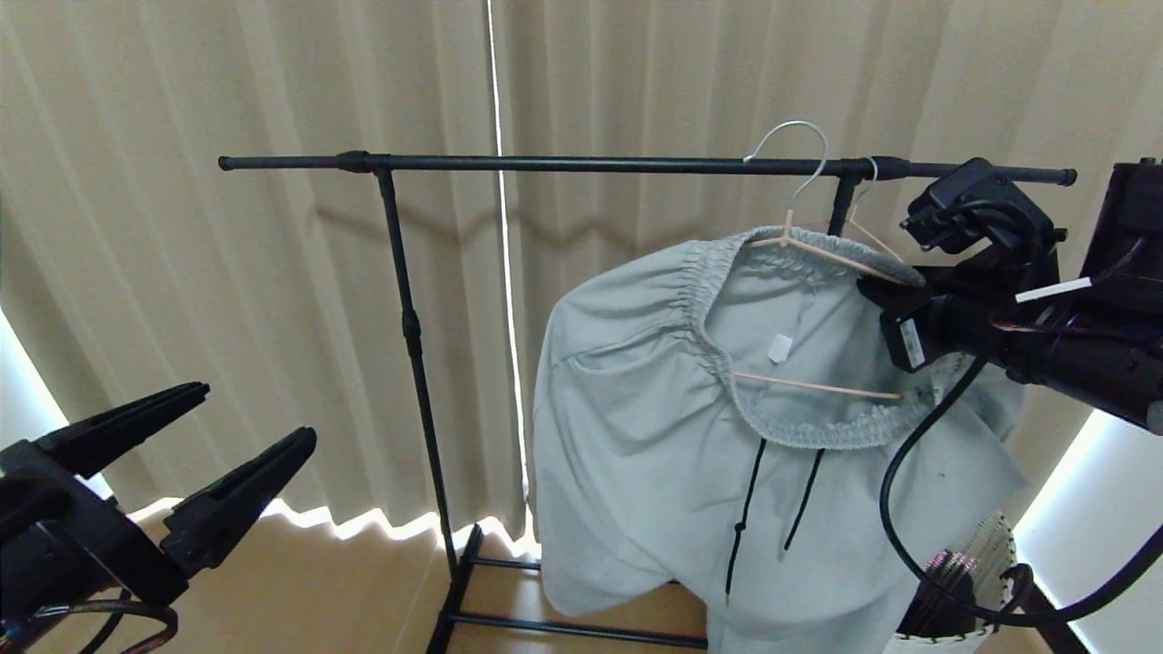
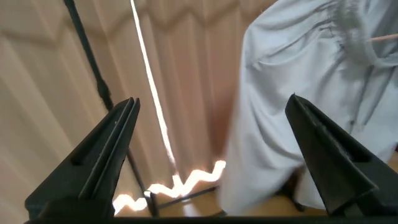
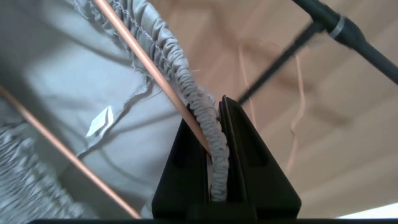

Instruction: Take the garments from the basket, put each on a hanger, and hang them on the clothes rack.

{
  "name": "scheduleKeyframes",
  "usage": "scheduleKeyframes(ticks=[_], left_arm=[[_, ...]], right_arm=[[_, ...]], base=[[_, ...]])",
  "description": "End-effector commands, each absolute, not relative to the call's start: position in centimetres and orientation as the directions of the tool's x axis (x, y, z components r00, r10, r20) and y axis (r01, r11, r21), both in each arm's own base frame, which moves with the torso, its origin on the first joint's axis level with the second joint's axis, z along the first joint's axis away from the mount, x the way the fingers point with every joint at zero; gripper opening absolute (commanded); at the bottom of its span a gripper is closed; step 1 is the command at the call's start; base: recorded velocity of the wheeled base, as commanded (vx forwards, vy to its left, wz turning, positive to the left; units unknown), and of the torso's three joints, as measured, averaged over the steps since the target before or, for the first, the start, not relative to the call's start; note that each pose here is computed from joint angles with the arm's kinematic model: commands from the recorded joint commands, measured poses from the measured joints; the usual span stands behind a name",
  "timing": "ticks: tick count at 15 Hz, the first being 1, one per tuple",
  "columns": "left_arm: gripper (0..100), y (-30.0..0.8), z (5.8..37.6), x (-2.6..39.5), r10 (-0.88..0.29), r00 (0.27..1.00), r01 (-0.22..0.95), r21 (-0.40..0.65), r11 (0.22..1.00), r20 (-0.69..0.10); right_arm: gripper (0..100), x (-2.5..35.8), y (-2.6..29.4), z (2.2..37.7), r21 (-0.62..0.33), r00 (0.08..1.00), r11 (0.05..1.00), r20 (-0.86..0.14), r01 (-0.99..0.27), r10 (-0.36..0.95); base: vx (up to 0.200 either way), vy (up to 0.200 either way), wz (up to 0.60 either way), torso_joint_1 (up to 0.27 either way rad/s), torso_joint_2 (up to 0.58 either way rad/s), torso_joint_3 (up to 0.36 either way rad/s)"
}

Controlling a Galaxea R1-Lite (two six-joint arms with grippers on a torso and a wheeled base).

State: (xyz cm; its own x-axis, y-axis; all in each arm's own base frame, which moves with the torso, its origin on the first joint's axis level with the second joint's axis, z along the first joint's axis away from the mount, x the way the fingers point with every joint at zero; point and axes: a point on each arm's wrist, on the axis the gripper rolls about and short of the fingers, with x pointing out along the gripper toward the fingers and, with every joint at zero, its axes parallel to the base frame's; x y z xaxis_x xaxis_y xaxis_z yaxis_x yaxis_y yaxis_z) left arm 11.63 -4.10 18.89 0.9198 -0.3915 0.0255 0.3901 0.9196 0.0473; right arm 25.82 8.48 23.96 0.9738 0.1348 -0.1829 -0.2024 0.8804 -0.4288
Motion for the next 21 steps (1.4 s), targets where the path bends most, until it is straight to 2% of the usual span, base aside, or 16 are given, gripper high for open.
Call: scheduleKeyframes(ticks=[1, 12, 21], left_arm=[[100, -3.83, 18.49, 11.26, -0.381, 0.924, 0.381, 0.022, 0.924, 0.021], [100, -4.15, 18.01, 12.23, -0.385, 0.922, 0.386, 0.019, 0.922, -0.024], [100, -4.19, 17.84, 12.16, -0.390, 0.920, 0.390, 0.020, 0.920, -0.031]], right_arm=[[0, 25.78, 7.92, 24.21, -0.430, 0.977, 0.885, -0.181, -0.179, 0.110], [0, 25.68, 6.99, 24.52, -0.432, 0.980, 0.890, -0.189, -0.143, 0.065], [0, 25.67, 6.99, 24.46, -0.431, 0.979, 0.891, -0.192, -0.144, 0.065]], base=[[0.000, 0.000, 0.00, 0.000, 0.00, 0.000], [0.000, 0.000, 0.00, 0.000, 0.00, 0.000], [0.200, 0.000, 0.00, 0.000, 0.01, 0.002]])
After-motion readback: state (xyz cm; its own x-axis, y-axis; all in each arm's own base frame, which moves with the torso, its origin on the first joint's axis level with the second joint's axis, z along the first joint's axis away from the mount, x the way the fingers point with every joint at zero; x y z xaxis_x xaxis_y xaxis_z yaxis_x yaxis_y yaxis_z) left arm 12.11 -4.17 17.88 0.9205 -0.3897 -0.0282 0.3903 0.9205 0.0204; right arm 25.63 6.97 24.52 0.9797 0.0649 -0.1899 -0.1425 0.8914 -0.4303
